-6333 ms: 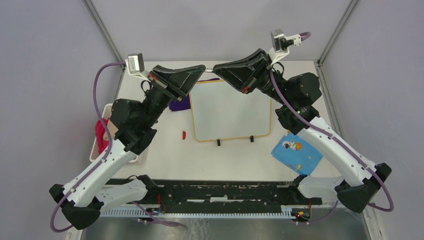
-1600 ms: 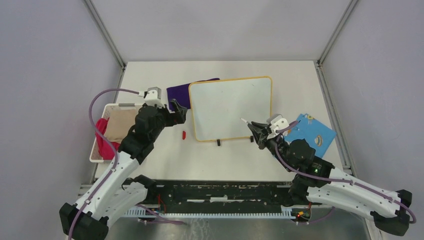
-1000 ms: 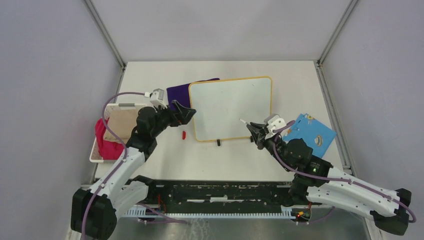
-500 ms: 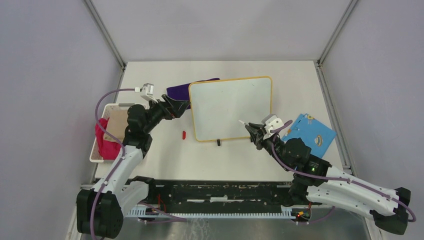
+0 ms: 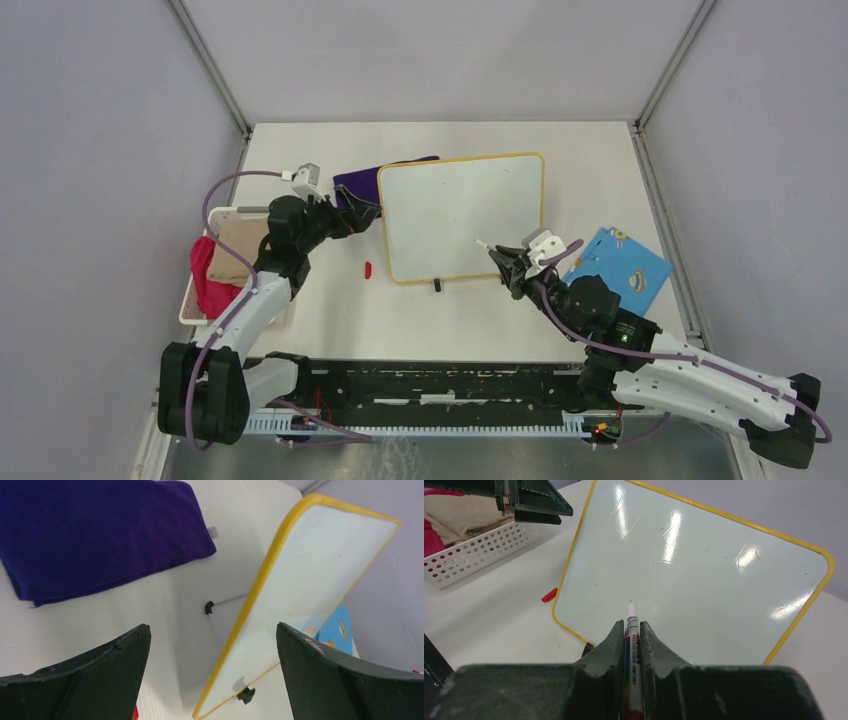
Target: Write a sentence on the whiteboard
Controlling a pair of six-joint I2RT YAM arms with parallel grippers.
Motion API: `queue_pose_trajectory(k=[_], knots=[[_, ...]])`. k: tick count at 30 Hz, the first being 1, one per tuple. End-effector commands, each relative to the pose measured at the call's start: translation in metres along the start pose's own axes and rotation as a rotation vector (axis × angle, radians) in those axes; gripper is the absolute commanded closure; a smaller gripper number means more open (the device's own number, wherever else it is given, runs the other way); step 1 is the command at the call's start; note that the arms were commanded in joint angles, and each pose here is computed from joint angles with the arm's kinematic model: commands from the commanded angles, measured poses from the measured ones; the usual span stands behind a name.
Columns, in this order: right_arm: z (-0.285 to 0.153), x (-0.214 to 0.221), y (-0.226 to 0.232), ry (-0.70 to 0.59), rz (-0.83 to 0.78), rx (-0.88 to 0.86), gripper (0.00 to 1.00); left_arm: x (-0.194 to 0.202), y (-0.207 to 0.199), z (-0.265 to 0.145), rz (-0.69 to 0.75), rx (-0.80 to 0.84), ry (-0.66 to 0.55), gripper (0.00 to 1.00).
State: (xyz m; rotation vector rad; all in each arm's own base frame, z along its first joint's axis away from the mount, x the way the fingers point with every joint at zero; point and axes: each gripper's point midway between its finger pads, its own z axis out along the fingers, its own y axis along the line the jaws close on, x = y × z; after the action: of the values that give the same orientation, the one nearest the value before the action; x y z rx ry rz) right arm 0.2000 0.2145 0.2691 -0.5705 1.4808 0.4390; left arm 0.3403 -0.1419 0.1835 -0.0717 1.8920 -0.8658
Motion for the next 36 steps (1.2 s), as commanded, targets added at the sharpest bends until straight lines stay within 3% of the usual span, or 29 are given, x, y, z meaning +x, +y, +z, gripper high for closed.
queue_pose_trajectory(k=[1,4,7,10,12,15,18,21,27,32,36], knots=[[-0.002,-0.024,-0.003,-0.069,0.033,0.003,1.00,-0.074,0.001,-0.019,0.060,-0.167,-0.224,0.00],[-0.001,-0.025,-0.003,-0.071,0.028,0.004,1.00,-0.099,0.010,-0.032,0.042,-0.302,-0.285,0.00],[0.000,-0.024,-0.001,-0.067,0.024,-0.003,1.00,-0.107,0.007,-0.028,0.143,-0.329,-0.225,0.00],[0.002,-0.023,0.001,-0.064,0.023,-0.009,1.00,-0.113,-0.013,-0.023,0.251,-0.299,-0.165,0.00],[0.002,-0.022,0.001,-0.063,0.024,-0.008,1.00,-0.122,-0.038,-0.025,0.339,-0.204,-0.188,0.00],[0.002,-0.021,0.001,-0.060,0.025,-0.009,1.00,-0.133,-0.057,-0.030,0.337,-0.139,-0.252,0.00],[0.002,-0.022,0.001,-0.061,0.027,-0.008,1.00,-0.120,-0.066,-0.027,0.332,-0.065,-0.205,0.00],[0.002,-0.024,0.001,-0.063,0.028,-0.010,1.00,-0.083,-0.052,-0.026,0.350,-0.031,-0.113,0.00],[0.000,-0.026,0.003,-0.065,0.027,-0.022,1.00,-0.029,-0.026,-0.031,0.382,-0.007,-0.061,0.00],[-0.002,-0.027,0.003,-0.070,0.033,-0.031,1.00,-0.029,-0.007,-0.042,0.246,-0.130,-0.152,0.00],[0.000,-0.024,0.005,-0.068,0.037,-0.036,1.00,-0.028,-0.003,-0.037,0.197,-0.172,-0.158,0.00]])
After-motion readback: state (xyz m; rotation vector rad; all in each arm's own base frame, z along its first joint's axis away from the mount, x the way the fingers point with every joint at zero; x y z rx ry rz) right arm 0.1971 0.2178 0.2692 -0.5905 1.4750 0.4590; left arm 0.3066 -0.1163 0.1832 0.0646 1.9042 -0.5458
